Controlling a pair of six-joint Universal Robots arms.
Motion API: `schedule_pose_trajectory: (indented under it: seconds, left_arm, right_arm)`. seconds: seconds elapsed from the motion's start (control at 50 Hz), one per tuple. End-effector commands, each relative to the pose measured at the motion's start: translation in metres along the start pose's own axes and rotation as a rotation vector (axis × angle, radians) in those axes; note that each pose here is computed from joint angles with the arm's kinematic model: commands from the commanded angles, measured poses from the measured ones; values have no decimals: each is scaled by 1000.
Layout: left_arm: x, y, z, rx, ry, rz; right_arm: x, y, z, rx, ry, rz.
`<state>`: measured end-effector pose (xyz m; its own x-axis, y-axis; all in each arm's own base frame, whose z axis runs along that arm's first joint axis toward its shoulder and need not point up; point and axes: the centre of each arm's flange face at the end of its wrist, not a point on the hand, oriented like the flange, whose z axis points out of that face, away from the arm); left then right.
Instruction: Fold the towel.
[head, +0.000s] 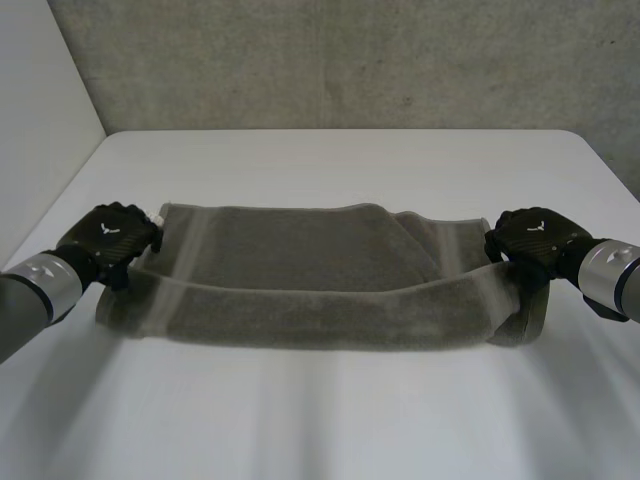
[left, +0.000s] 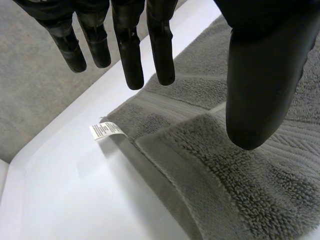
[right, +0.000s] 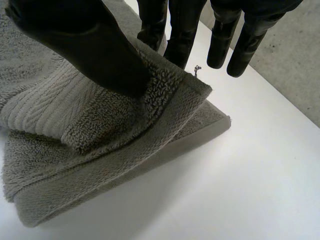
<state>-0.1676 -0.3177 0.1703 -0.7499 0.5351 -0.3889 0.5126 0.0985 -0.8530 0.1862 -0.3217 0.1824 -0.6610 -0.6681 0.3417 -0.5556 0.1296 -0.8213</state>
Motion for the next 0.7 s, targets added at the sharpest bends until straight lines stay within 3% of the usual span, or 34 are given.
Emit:
schedule_pose_trajectory:
  seconds: [0.02,0.42,0.7]
  left_arm:
    - [-4,-4,-4,0,-12,-3]
    - [1,29,22,-88,33,-44]
    - [-11,-11,-12,7,-41,-7]
  right_arm:
    - [0,1,-1,-5,1,3]
    - [0,4,-2,-12,1,5]
    - [-1,-12,-25,4,28,1]
